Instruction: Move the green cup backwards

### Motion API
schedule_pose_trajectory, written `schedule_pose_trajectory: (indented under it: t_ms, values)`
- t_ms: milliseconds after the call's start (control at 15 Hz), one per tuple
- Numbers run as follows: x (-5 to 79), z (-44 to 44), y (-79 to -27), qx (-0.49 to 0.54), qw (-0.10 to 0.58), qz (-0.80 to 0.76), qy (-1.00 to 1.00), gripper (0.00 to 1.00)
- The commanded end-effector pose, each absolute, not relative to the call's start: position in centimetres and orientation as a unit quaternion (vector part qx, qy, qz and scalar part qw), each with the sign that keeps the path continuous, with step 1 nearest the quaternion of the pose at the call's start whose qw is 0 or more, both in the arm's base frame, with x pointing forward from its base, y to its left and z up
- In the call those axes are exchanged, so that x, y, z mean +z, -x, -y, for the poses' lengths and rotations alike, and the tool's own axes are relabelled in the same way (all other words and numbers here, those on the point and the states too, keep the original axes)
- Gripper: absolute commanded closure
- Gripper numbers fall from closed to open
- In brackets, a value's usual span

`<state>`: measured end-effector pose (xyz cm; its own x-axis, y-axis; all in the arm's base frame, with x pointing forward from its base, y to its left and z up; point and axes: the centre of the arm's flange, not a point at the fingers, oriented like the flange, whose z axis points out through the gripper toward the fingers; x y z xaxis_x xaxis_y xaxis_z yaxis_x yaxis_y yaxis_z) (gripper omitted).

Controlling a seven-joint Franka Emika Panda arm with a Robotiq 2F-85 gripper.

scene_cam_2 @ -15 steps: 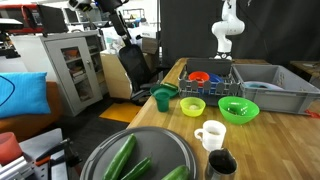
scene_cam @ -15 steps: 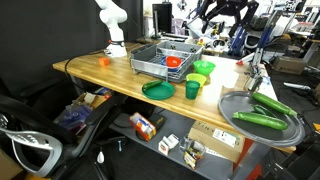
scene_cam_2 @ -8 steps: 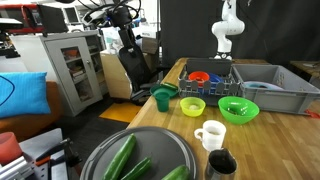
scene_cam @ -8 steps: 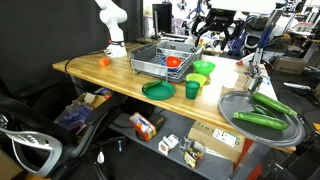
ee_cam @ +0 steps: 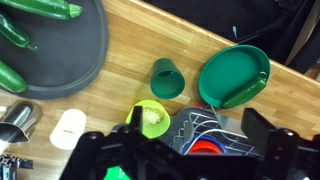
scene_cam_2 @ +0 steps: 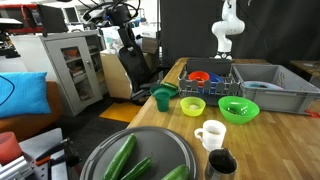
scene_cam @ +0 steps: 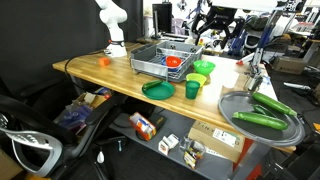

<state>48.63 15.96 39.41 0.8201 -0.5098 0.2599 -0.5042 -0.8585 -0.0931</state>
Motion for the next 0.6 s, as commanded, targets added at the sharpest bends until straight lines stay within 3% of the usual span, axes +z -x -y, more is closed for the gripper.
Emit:
schedule_pose_trajectory:
  t_ms: [0,533]
  values:
    - [37.6,-15.9,-50.5,-0.124,0.015,-0.263,0.957,0.0]
    - [30.0,-15.3,-56.7,-0.081,0.067,-0.217,0.971,0.0]
